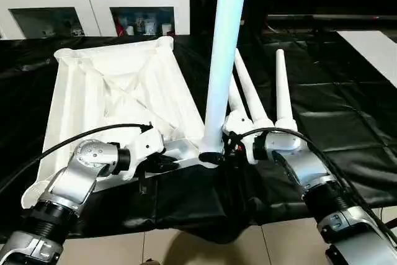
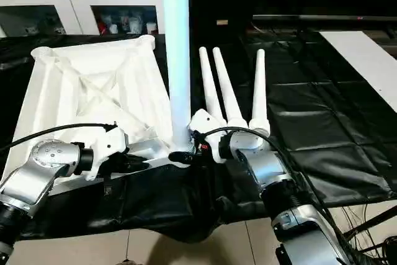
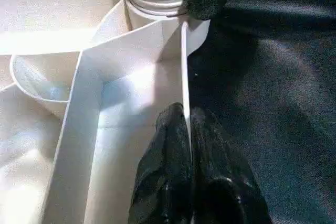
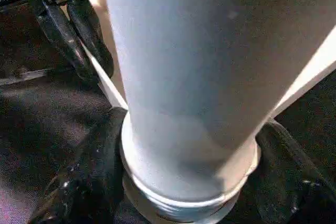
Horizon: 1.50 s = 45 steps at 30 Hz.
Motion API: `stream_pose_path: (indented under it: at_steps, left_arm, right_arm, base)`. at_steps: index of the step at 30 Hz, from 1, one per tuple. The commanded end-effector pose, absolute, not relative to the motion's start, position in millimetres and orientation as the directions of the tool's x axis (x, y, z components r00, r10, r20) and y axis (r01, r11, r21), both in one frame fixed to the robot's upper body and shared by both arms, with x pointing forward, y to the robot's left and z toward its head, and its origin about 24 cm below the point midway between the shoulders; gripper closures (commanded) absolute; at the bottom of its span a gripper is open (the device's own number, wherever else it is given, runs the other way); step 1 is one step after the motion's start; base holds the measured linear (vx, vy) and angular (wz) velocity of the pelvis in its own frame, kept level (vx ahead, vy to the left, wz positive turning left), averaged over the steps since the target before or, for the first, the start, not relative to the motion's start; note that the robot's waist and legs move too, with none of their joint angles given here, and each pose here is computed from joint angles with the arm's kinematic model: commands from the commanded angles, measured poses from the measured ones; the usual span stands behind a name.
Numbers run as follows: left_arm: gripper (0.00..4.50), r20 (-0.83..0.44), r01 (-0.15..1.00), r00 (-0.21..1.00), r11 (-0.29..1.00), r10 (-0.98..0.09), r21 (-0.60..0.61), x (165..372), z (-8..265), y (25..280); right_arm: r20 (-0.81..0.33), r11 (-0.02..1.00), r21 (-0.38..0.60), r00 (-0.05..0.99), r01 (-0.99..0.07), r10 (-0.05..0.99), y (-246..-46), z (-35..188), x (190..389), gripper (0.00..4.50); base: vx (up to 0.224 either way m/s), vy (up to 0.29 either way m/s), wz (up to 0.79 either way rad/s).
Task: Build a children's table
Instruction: Rotate leg to tighten
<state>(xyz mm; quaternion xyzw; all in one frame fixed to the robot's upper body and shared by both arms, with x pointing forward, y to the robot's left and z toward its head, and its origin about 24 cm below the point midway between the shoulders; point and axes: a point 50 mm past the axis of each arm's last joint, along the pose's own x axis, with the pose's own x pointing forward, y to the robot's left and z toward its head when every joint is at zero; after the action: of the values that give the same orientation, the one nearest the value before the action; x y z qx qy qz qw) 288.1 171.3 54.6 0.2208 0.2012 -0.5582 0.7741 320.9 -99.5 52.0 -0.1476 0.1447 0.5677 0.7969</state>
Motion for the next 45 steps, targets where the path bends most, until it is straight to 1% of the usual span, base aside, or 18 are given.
stream_pose_path:
  at_steps: [1,6,8,9,10,11,16,20,22,25,27,31,33,35,37,42,43,45]
  left_arm:
    - [4.5,-0.565,0.964,0.262,0.243,-0.782,0.111,287,54,167]
    - [4.5,-0.565,0.964,0.262,0.245,-0.782,0.107,288,54,167]
    - [4.5,-0.566,0.959,0.275,0.267,-0.777,0.1,289,51,166]
    - [4.5,-0.566,0.959,0.275,0.267,-0.777,0.1,289,51,166]
    - [4.5,-0.559,0.944,0.315,0.316,-0.767,0.097,293,48,162]
    - [4.5,-0.555,0.934,0.338,0.344,-0.76,0.099,295,46,159]
    - [4.5,-0.557,0.865,0.459,0.492,-0.693,0.101,308,37,146]
    - [4.5,-0.569,0.746,0.585,0.659,-0.578,0.098,320,27,126]
    - [4.5,-0.581,0.708,0.614,0.698,-0.535,0.105,323,22,115]
    - [4.5,-0.577,0.689,0.627,0.718,-0.523,0.099,324,21,104]
    - [4.5,-0.584,0.701,0.619,0.705,-0.525,0.11,322,19,97]
    - [4.5,-0.586,0.704,0.614,0.702,-0.529,0.104,321,18,97]
    - [4.5,-0.591,0.705,0.613,0.7,-0.524,0.11,321,18,101]
    - [4.5,-0.594,0.709,0.613,0.694,-0.521,0.124,321,19,105]
    - [4.5,-0.584,0.729,0.609,0.669,-0.536,0.145,321,21,108]
    - [4.5,-0.593,0.765,0.58,0.624,-0.558,0.161,317,24,119]
    - [4.5,-0.593,0.773,0.576,0.611,-0.563,0.17,317,25,122]
    - [4.5,-0.59,0.8,0.55,0.575,-0.592,0.169,313,28,128]
  right_arm:
    - [-0.415,0.317,-0.084,0.322,-0.945,0.851,-98.7,51,323.4,1.75]
    - [-0.391,0.331,-0.06,0.327,-0.942,0.86,-96.3,48,322.2,1.75]
    - [-0.362,0.394,-0.022,0.375,-0.919,0.854,-92.6,45,323.6,1.75]
    - [-0.362,0.394,-0.022,0.375,-0.919,0.854,-92.6,45,323.6,1.75]
    - [-0.332,0.475,0.015,0.444,-0.88,0.832,-86.6,41,325.6,1.76]
    - [-0.323,0.513,0.03,0.477,-0.858,0.817,-83.3,38,326.5,1.76]
    - [-0.315,0.656,0.094,0.603,-0.749,0.733,-65.0,27,328.2,1.76]
    - [-0.352,0.81,0.13,0.737,-0.572,0.577,-47.4,16,332.6,1.76]
    - [-0.37,0.865,0.156,0.783,-0.478,0.499,-40.1,12,334.0,1.76]
    - [-0.385,0.887,0.167,0.8,-0.43,0.46,-34.1,10,333.5,1.76]
    - [-0.392,0.873,0.166,0.781,-0.459,0.485,-24.8,10,331.2,1.76]
    - [-0.376,0.857,0.182,0.771,-0.482,0.514,-20.9,13,332.0,1.76]
    - [-0.353,0.837,0.168,0.761,-0.52,0.544,-19.6,15,332.6,1.06]
    - [-0.317,0.822,0.189,0.759,-0.537,0.569,-18.7,20,334.2,1.04]
    - [-0.285,0.813,0.179,0.762,-0.554,0.582,-19.1,26,336.5,0.76]
    - [-0.229,0.784,0.114,0.752,-0.61,0.618,-26.6,39,341.9,0.44]
    - [-0.22,0.778,0.098,0.749,-0.621,0.626,-29.2,42,342.8,0.18]
    - [-0.208,0.755,0.045,0.733,-0.654,0.648,-36.8,47,344.6,0.09]
  base:
    - [0.0,0.0,0.0]
    - [0.0,0.0,0.0]
    - [0.0,0.0,0.0]
    - [0.0,0.0,0.0]
    - [0.0,0.0,0.0]
    - [0.0,0.0,0.0]
    - [0.0,0.0,0.0]
    - [0.0,0.0,0.0]
    - [0.0,0.0,0.0]
    - [0.0,0.0,0.0]
    - [0.0,0.0,0.0]
    - [0.0,0.0,0.0]
    - [0.0,0.0,0.0]
    - [0.0,0.0,0.0]
    - [0.0,0.0,0.0]
    - [0.0,0.0,0.0]
    - [0.0,0.0,0.0]
    - [0.0,0.0,0.0]
